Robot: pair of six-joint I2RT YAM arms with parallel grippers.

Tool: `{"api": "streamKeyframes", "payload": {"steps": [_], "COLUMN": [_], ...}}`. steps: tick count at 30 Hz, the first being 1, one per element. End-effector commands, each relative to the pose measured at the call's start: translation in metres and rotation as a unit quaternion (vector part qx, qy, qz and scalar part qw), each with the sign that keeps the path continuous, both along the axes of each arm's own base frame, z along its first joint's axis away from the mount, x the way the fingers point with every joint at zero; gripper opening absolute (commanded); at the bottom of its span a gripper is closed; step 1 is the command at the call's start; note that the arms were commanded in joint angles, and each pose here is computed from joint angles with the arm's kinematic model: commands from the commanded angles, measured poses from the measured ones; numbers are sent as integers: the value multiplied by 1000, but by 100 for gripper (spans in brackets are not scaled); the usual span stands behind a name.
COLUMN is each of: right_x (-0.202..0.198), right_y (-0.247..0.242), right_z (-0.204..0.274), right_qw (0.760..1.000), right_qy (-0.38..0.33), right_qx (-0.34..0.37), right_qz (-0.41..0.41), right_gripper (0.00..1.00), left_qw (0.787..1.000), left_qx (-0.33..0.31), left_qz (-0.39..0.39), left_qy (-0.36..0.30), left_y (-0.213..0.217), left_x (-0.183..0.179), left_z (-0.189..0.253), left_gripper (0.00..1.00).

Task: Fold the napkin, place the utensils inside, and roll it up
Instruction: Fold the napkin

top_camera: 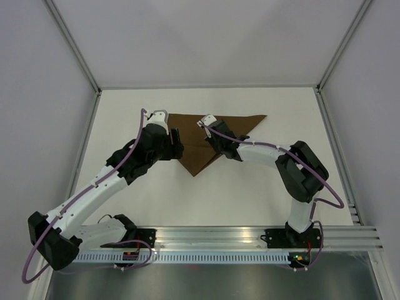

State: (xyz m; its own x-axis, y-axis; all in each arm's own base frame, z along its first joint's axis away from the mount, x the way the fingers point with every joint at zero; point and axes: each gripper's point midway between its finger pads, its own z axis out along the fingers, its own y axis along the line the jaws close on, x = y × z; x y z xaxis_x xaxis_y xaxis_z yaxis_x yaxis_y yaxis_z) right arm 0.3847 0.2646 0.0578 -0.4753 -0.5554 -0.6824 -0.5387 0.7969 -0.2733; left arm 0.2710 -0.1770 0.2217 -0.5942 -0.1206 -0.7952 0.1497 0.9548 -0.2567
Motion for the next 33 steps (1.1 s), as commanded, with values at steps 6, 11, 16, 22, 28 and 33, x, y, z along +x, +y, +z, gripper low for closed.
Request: {"api": "streamKeyframes", "payload": {"steps": [6,11,16,22,28,33], "right_x": [7,10,11,15,29,49], "right_y": [-25,-32,-35,-39,-49,-68], "right_z": [4,1,-4,-5,5,24], "right_qw": [999,999,998,998,996,993], "right_qy": [11,18,29,39,41,42], "right_qx": [17,22,25,27,40,65], "right_qz": [-32,-40,-41,-50,-64,-91], "right_gripper": [0,0,0,18,42,52], "left_qw": [999,998,996,995,994,993], "left_qx": [-38,-27,-23,-19,-19,-23], "left_qz": [-18,-25,-31,-38,-44,-50], "left_qy": [24,54,77,95,103,104], "left_y": [-36,-48,-56,-62,-65,-68], "left_x": [19,28,29,30,29,29], "left_z": [-28,-57,-81,-101,-112,-114], "left_gripper": [71,70,70,70,70,69]}}
